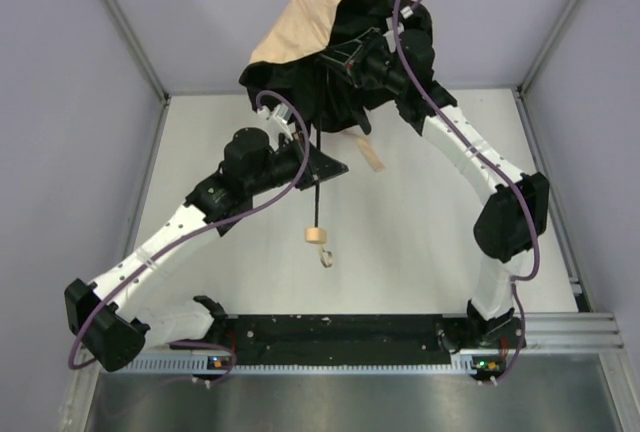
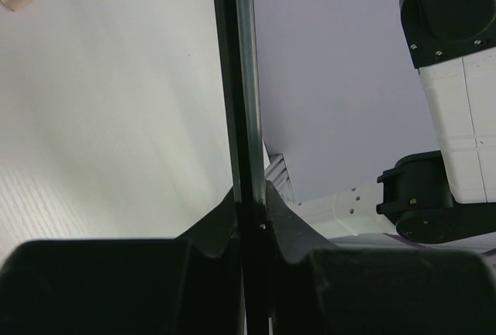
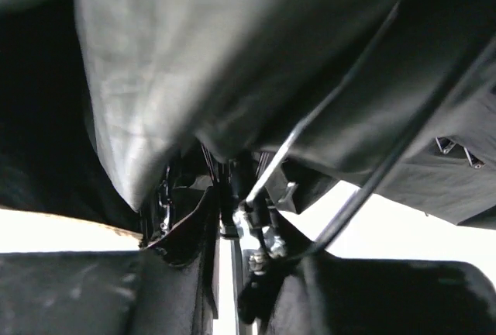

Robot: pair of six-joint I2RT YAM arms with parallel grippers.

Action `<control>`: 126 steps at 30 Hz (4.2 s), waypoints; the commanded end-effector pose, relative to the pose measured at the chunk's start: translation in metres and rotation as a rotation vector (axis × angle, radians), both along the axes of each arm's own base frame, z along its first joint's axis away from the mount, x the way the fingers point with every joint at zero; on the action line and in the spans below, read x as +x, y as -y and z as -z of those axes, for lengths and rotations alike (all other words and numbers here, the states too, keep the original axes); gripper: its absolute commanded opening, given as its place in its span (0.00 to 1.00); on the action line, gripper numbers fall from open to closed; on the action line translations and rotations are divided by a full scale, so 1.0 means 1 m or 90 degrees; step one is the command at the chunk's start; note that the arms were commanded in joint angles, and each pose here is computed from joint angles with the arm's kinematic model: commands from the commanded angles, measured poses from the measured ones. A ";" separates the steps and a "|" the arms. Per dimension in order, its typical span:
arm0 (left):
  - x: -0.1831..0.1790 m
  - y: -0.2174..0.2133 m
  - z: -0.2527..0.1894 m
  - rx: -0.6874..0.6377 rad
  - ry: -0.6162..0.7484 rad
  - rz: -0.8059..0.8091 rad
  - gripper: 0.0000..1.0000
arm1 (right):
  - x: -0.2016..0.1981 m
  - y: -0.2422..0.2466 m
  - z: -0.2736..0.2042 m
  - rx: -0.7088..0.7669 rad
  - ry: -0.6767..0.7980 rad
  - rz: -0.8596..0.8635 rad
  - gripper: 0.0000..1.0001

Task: Put away the umbrella

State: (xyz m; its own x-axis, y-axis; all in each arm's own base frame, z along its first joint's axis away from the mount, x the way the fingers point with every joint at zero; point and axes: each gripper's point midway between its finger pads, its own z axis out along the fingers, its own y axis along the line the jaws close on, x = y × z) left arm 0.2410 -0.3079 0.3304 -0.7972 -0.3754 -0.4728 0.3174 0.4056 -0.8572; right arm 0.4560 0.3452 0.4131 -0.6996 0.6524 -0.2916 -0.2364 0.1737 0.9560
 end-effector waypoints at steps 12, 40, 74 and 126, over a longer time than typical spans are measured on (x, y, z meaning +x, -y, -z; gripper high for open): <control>-0.023 0.007 -0.053 -0.010 0.138 0.093 0.00 | -0.014 -0.006 -0.022 -0.020 0.058 -0.026 0.31; 0.107 -0.001 -0.049 0.070 0.103 -0.055 0.00 | -0.153 -0.032 0.020 -0.024 0.083 -0.166 0.00; -0.052 0.012 0.035 0.079 0.048 0.074 0.39 | -0.086 0.047 -0.100 -0.108 0.345 0.103 0.00; -0.049 -0.136 0.089 0.212 0.074 -0.193 0.45 | -0.143 0.086 -0.110 -0.303 0.937 0.566 0.00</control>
